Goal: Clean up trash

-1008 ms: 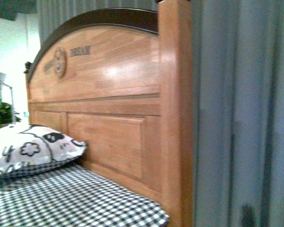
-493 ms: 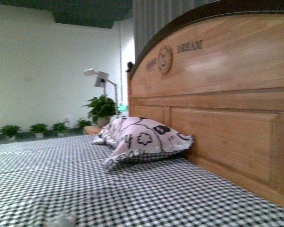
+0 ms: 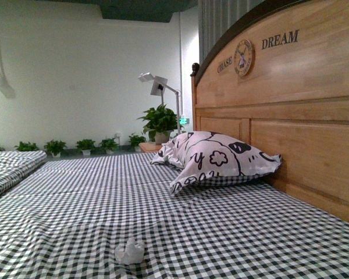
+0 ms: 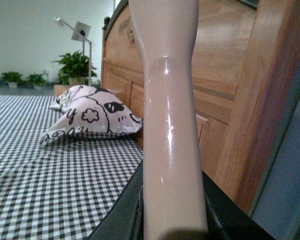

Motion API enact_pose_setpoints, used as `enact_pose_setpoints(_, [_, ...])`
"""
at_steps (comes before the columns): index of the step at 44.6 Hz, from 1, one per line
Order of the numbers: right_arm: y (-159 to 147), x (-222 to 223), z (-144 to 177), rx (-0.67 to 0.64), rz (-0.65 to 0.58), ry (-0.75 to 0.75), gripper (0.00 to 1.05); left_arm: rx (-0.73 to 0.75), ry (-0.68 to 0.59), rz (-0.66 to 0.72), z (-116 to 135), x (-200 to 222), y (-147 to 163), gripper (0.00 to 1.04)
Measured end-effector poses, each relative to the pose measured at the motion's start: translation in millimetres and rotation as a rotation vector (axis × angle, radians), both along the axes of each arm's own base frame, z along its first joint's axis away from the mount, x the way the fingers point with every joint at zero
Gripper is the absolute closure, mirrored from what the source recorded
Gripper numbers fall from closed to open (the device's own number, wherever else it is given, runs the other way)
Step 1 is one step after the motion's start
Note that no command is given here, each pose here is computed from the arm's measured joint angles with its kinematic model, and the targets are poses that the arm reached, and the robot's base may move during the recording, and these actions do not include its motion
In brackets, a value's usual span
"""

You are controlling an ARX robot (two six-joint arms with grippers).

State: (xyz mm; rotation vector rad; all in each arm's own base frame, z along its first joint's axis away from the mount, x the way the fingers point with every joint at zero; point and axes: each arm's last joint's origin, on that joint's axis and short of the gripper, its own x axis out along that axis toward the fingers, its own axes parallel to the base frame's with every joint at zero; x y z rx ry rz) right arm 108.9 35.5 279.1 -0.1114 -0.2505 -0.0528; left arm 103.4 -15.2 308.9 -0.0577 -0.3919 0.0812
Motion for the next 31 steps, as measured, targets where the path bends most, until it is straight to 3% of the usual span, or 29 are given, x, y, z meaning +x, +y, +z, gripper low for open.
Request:
enact_pose_setpoints(5, [-0.1,-0.5,0.5,0.0,0.004,-0.004,0.85,0.072,0.373,0.048,9.7,4.1,8.2,0.77])
enact_pose_setpoints(8, [0.3,-0.3,0.2,-0.002,0.009,-0.003,0.85,0.139,0.583,0.039,-1.5,9.4,16.0,0.77])
enact_pose_setpoints(12, [-0.1,0.0,0.1,0.0,0.0,-0.001,0.85,0.247,0.756,0.013,-20.2,33.3,30.3,0.77])
enact_pose_setpoints(22, [-0.2,-0.1,0.1,-0.001,0.001,-0.001,0.85,0.473,0.89,-0.046,-37.0,67.2,56.8,0.77])
enact_pose_setpoints(31, [-0.2,-0.1,0.1,-0.001,0.001,-0.001,0.85,0.574,0.923,-0.215,-46.7,84.9,56.0,0.77])
